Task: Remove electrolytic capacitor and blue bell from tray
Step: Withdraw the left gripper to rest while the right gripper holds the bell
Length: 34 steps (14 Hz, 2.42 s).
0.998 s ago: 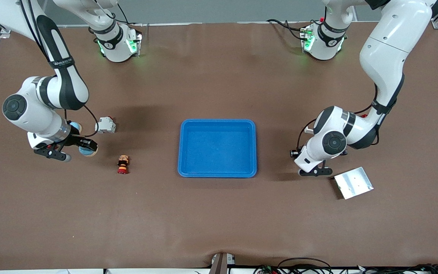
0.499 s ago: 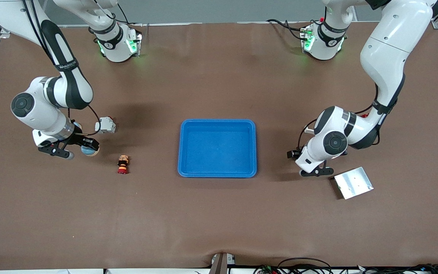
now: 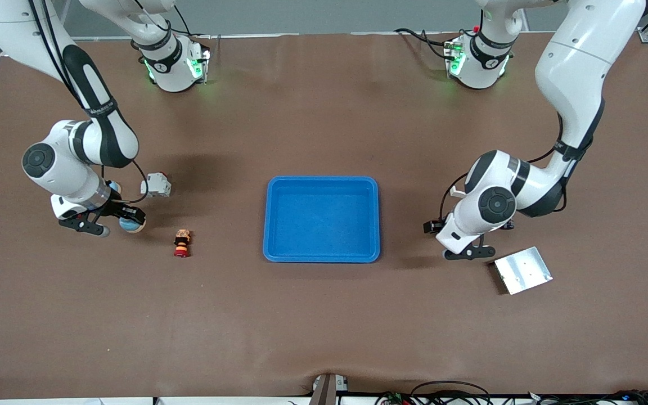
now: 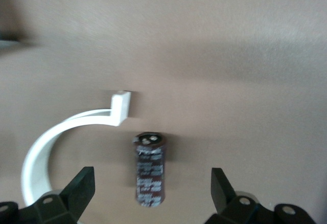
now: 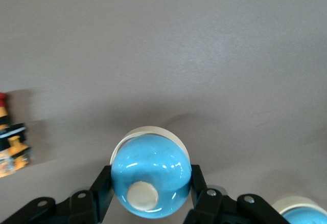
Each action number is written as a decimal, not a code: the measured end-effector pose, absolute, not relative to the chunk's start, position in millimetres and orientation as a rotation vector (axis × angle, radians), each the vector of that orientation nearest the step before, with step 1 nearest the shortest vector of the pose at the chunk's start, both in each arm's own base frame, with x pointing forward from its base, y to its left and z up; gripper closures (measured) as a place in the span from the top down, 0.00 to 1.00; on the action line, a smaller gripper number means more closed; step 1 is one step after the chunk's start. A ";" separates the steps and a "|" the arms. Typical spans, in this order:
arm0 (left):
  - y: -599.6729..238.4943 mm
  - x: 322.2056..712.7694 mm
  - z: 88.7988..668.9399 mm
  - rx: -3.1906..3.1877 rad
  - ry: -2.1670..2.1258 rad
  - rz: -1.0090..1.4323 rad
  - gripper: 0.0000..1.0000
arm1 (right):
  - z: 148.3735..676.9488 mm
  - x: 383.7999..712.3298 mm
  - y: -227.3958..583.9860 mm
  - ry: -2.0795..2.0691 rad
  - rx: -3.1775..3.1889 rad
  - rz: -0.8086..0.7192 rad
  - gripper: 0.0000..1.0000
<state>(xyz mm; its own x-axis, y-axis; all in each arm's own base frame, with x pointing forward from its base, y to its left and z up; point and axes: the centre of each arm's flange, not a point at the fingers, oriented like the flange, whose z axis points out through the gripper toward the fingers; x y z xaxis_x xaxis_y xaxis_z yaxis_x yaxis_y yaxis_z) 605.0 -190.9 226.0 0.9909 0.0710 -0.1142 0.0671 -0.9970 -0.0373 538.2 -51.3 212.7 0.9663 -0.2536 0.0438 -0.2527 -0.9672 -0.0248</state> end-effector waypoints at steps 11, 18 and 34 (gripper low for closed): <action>-64.2 619.4 316.7 -3.117 -0.151 0.218 1.00 | 191.0 536.5 -58.3 0.421 -3.081 -0.069 0.64; -15.8 623.5 323.1 -3.114 -0.255 0.200 1.00 | 187.2 540.7 -57.6 0.430 -3.075 -0.070 0.64; 25.1 611.8 394.0 -3.227 0.078 0.059 1.00 | 176.2 549.0 -59.0 0.492 -3.033 -0.062 0.90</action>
<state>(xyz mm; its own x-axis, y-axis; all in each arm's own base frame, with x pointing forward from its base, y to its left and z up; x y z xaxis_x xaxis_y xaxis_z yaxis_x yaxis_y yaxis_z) 611.8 25.1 394.0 0.9982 -0.0496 -0.0343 -0.0464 -0.9951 0.0875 549.0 -59.0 176.2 0.9480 -0.3169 0.0290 -0.3142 -0.9465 -0.0738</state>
